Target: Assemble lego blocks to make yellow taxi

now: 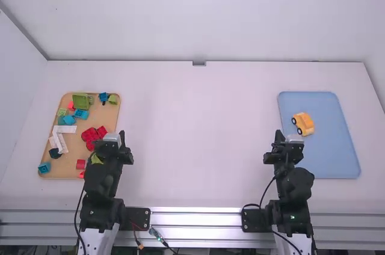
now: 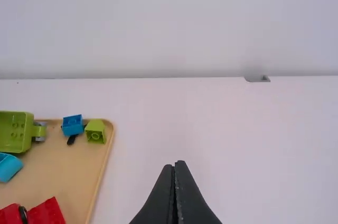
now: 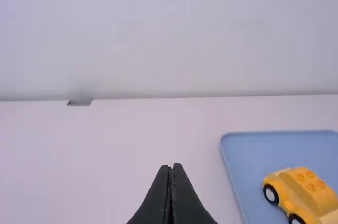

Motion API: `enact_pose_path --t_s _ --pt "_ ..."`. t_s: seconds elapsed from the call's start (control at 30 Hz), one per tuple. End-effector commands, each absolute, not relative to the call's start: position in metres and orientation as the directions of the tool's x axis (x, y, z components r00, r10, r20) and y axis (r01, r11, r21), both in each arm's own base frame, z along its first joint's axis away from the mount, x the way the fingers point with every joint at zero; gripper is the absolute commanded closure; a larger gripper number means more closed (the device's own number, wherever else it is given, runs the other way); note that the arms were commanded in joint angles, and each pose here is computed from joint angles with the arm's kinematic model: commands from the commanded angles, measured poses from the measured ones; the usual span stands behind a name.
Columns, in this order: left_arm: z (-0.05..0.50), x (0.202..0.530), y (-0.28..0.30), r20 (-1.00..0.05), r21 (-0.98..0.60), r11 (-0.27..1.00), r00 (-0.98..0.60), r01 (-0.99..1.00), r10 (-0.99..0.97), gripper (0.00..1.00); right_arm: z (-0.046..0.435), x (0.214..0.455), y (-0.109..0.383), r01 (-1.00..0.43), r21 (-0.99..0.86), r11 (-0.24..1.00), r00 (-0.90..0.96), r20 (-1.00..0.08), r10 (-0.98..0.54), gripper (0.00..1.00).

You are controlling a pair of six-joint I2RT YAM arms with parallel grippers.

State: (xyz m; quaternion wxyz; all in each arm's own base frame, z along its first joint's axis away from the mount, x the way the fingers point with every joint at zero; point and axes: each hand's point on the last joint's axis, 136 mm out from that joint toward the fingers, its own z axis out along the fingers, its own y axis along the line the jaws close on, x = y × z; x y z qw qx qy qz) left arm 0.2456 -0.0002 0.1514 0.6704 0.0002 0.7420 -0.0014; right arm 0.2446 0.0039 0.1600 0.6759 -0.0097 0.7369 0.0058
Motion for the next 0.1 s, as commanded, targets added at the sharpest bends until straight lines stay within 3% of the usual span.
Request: enact_pose_path --t_s 0.0,0.07 --pt "0.1477 0.2455 0.0 -0.994 0.0 1.0 -0.105 0.0 0.0 1.0 0.1491 0.2454 0.0028 -0.016 0.002 1.0 -0.102 -0.995 0.0 1.0" --pt "0.1477 0.2455 0.0 -0.994 0.0 1.0 -0.105 0.0 0.0 1.0 0.1477 0.2455 0.0028 -0.016 0.002 1.0 -0.105 -0.994 0.0 1.0"
